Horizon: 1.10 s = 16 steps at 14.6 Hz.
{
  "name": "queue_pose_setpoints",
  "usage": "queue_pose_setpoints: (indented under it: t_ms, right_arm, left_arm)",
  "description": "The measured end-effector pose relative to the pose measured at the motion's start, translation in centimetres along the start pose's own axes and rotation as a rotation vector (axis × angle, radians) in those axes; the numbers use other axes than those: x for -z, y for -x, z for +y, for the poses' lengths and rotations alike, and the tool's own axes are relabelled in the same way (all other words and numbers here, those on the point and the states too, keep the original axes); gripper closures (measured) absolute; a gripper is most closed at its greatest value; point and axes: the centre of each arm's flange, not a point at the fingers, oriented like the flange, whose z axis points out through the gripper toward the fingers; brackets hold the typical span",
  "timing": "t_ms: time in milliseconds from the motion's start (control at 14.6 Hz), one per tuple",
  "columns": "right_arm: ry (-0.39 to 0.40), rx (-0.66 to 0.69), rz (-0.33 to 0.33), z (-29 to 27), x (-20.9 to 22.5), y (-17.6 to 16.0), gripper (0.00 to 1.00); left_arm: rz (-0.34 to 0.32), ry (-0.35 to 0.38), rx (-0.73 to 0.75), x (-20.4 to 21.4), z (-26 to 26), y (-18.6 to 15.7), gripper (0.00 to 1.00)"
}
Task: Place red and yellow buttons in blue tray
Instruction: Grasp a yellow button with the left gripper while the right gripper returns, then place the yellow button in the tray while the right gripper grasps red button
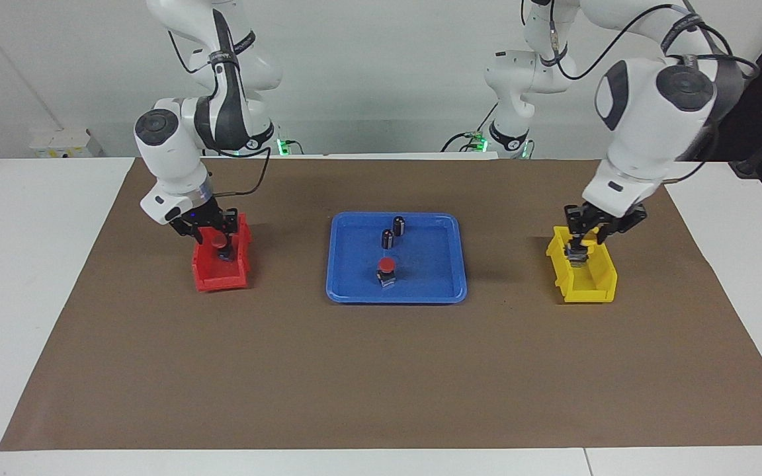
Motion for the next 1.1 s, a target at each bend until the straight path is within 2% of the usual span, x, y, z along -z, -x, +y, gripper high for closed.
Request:
queue_pose_setpoints:
  t_ms: [137, 274, 616, 753, 822, 890, 1096]
  right_arm:
    - [0.000, 0.001, 0.012, -0.1, -1.0, 0.4, 0.32]
    - [-0.001, 0.002, 0.008, -0.1, -1.8, 0.9, 0.33]
    - [-0.001, 0.009, 0.013, -0.2, -2.9, 1.7, 0.39]
    - [-0.001, 0.011, 0.014, -0.3, -2.8, 1.7, 0.55]
    - [0.000, 0.013, 0.019, -0.4, -2.6, 1.6, 0.55]
    - [0.001, 0.016, 0.025, -0.5, -2.1, 1.3, 0.59]
    - [0.001, 0.034, -0.009, -0.4, 1.6, -0.6, 0.59]
  left_arm:
    - [0.003, -0.004, 0.007, -1.9, 9.2, 3.0, 0.59]
    - [0.017, 0.009, -0.003, -4.1, 14.8, 5.4, 0.59]
    - [0.039, 0.067, -0.019, -10.2, 17.8, 6.3, 0.59]
    - [0.045, 0.071, -0.023, -11.6, 18.4, 6.0, 0.59]
    - [0.047, 0.074, -0.022, -12.2, 18.6, 5.8, 0.59]
    - [0.046, 0.076, -0.016, -12.7, 18.8, 5.7, 0.59]
    - [0.053, 0.105, 0.010, -13.5, 19.8, 5.5, 0.59]
